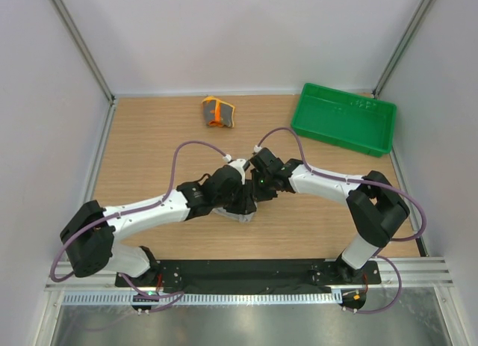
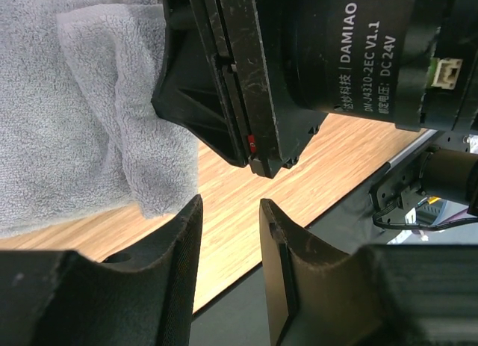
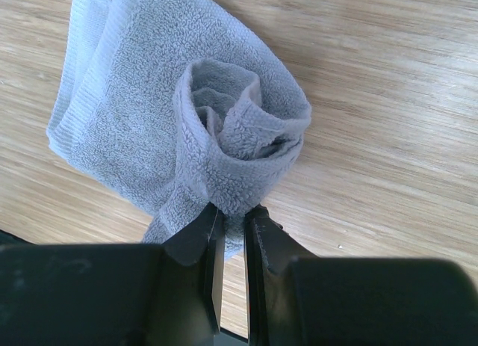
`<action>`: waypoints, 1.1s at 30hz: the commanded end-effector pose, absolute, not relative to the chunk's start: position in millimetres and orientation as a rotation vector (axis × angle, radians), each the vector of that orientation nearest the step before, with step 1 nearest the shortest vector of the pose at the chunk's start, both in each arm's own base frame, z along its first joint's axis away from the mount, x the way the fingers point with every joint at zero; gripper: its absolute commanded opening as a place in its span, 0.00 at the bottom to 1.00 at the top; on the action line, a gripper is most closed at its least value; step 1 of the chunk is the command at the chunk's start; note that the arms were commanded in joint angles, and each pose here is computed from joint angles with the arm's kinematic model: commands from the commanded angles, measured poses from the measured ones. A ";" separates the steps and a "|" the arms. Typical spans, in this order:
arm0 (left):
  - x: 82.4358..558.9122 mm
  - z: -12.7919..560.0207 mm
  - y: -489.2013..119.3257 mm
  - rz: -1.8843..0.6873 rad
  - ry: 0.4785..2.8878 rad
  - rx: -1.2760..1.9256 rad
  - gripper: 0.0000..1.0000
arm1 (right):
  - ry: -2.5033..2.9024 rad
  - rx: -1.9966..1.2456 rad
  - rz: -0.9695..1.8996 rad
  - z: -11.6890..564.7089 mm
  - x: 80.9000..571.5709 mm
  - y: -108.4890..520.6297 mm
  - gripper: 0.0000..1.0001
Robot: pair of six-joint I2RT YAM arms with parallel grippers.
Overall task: Roll the towels
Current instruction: Roll the towel
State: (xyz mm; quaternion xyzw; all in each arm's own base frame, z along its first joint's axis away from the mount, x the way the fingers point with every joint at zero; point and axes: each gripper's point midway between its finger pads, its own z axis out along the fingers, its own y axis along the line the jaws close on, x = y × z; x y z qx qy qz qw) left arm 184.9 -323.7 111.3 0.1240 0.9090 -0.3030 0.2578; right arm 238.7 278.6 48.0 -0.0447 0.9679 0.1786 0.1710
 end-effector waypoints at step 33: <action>209.3 48.4 -299.0 -0.599 2.476 0.306 0.29 | 2.755 -0.151 0.468 54.5 238.1 276.7 0.01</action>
